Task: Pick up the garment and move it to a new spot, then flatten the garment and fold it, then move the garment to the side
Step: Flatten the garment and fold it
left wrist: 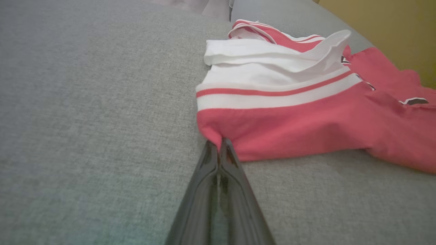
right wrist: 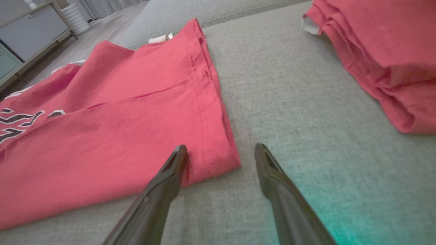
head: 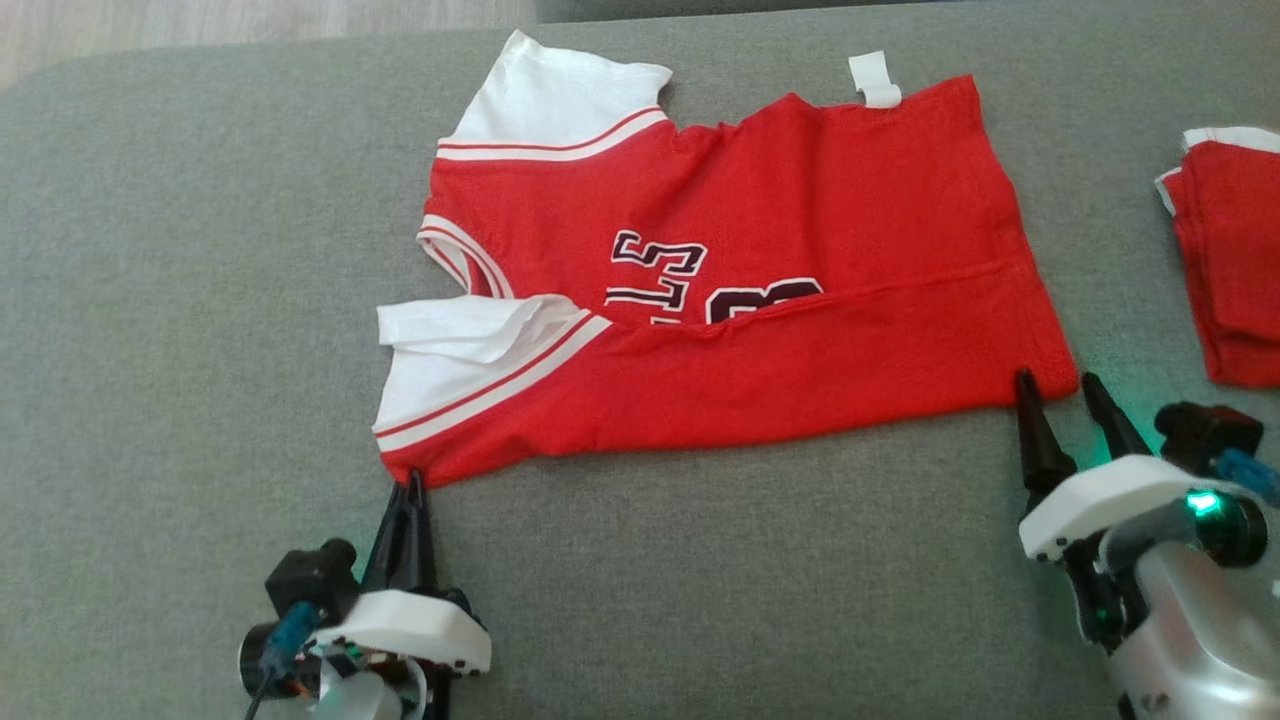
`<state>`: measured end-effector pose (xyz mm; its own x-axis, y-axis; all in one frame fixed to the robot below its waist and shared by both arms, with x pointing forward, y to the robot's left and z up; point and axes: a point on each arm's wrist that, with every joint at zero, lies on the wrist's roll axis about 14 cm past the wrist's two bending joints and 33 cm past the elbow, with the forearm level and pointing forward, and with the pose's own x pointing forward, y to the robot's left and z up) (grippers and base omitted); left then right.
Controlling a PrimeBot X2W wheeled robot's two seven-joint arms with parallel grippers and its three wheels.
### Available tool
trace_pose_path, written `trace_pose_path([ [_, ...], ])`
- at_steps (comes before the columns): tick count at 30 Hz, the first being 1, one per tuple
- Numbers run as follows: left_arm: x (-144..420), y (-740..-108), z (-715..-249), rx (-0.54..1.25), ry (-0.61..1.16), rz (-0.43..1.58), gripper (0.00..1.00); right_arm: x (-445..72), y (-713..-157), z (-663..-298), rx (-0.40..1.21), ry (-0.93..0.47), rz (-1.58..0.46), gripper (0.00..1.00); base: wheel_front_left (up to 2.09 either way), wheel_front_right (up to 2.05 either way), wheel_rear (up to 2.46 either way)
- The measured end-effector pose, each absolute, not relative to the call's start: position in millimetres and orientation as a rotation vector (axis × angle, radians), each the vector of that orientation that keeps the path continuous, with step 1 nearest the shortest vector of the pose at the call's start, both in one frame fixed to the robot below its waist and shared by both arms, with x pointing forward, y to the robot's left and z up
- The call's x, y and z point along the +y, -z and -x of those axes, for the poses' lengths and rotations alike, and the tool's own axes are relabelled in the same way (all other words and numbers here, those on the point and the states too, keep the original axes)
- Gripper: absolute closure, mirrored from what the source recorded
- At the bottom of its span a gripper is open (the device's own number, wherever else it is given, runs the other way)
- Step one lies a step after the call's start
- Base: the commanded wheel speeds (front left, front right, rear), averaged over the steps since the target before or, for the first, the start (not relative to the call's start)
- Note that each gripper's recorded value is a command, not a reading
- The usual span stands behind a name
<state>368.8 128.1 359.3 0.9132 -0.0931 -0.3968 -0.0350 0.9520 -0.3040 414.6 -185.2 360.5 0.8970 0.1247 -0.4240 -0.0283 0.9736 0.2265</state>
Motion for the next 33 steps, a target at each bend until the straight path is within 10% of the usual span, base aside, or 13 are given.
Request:
trace_pose_path([
  [1,128.6,-361.5,-369.1,0.413,0.033,0.310,1.00,-183.1,-362.3,-419.7,0.448,-0.083,-0.219,0.00,0.00,0.00,0.00],
  [2,128.4,-362.8,-369.3,0.410,0.037,0.309,1.00,-181.7,-362.7,-421.3,0.448,-0.085,-0.220,0.46,0.00,0.00,0.00],
  [3,128.1,-364.2,-369.4,0.405,0.041,0.312,1.00,-180.5,-362.3,-421.7,0.451,-0.087,-0.220,0.46,0.00,0.00,0.00],
  [4,128.6,-365.7,-369.5,0.400,0.040,0.313,1.00,-179.7,-361.5,-421.3,0.455,-0.088,-0.220,0.85,0.00,0.00,0.00],
  [5,128.4,-367.3,-369.6,0.395,0.044,0.315,1.00,-179.6,-360.6,-420.5,0.459,-0.087,-0.219,1.00,0.00,0.00,0.00],
  [33,114.8,-379.0,-285.6,0.395,0.085,0.341,1.00,-235.8,-364.5,-321.5,0.479,0.072,-0.236,1.00,0.00,0.00,0.00],
])
